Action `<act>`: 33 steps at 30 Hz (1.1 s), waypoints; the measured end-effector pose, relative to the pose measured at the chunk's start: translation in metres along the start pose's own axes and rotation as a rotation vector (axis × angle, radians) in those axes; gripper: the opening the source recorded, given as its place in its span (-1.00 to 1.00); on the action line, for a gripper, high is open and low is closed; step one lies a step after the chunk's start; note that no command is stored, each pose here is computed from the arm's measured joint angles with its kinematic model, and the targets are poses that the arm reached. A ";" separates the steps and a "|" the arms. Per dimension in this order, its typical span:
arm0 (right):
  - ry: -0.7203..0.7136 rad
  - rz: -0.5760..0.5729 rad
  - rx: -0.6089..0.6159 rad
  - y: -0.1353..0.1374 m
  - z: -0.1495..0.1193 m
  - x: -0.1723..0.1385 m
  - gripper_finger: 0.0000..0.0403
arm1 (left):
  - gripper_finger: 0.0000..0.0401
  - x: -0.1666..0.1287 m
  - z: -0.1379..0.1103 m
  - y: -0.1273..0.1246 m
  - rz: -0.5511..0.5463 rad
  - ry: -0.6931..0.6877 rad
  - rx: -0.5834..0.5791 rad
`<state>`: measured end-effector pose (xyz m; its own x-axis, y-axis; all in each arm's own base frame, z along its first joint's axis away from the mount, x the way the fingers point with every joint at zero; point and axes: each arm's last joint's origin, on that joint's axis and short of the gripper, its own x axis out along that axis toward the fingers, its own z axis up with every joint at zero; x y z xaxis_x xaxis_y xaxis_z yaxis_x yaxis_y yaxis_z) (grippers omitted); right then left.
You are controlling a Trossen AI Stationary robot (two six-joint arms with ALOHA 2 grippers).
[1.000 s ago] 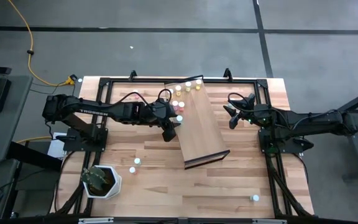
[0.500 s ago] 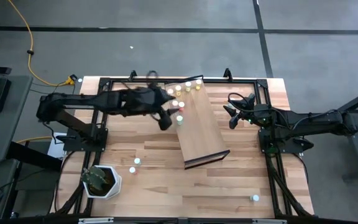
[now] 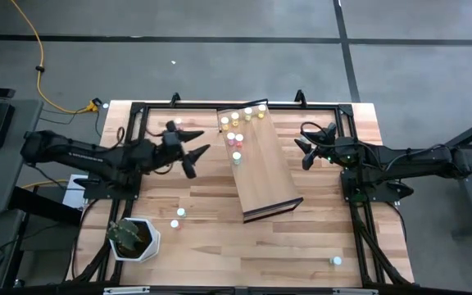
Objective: Pick and place medicine bottles onto shelf by color
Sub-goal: Put the blue pill bottle on the shelf aligned with the other blue pill bottle
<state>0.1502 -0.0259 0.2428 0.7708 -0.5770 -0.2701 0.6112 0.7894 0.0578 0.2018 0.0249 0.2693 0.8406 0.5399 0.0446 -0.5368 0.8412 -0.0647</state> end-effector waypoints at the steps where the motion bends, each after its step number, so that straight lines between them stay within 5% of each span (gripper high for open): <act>1: -0.002 -0.002 0.001 0.000 0.000 0.000 -0.18 | 0.17 -0.005 -0.009 0.005 0.004 -0.025 -0.016; 8: -0.108 -0.008 0.060 0.002 0.011 0.000 -0.18 | 0.17 -0.021 -0.021 0.028 0.032 -0.120 -0.055; 12: -0.181 -0.298 0.110 -0.007 0.024 0.007 -0.18 | 0.17 -0.022 -0.020 0.028 -0.048 -0.127 -0.051; 21: 0.272 -0.636 0.169 -0.054 0.029 0.044 -0.18 | 0.17 -0.022 -0.020 0.027 -0.069 -0.123 -0.036; 26: 0.447 -0.668 0.205 -0.072 -0.003 0.065 -0.18 | 0.17 -0.022 -0.022 0.027 -0.069 -0.109 -0.037; 33: 0.518 -0.525 0.301 -0.084 -0.032 0.076 -0.18 | 0.17 -0.022 -0.023 0.027 -0.070 -0.095 -0.045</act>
<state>0.1519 -0.1290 0.1863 0.2324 -0.6282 -0.7425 0.9505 0.3086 0.0364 0.1709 0.0351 0.2434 0.8641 0.4823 0.1441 -0.4716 0.8758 -0.1028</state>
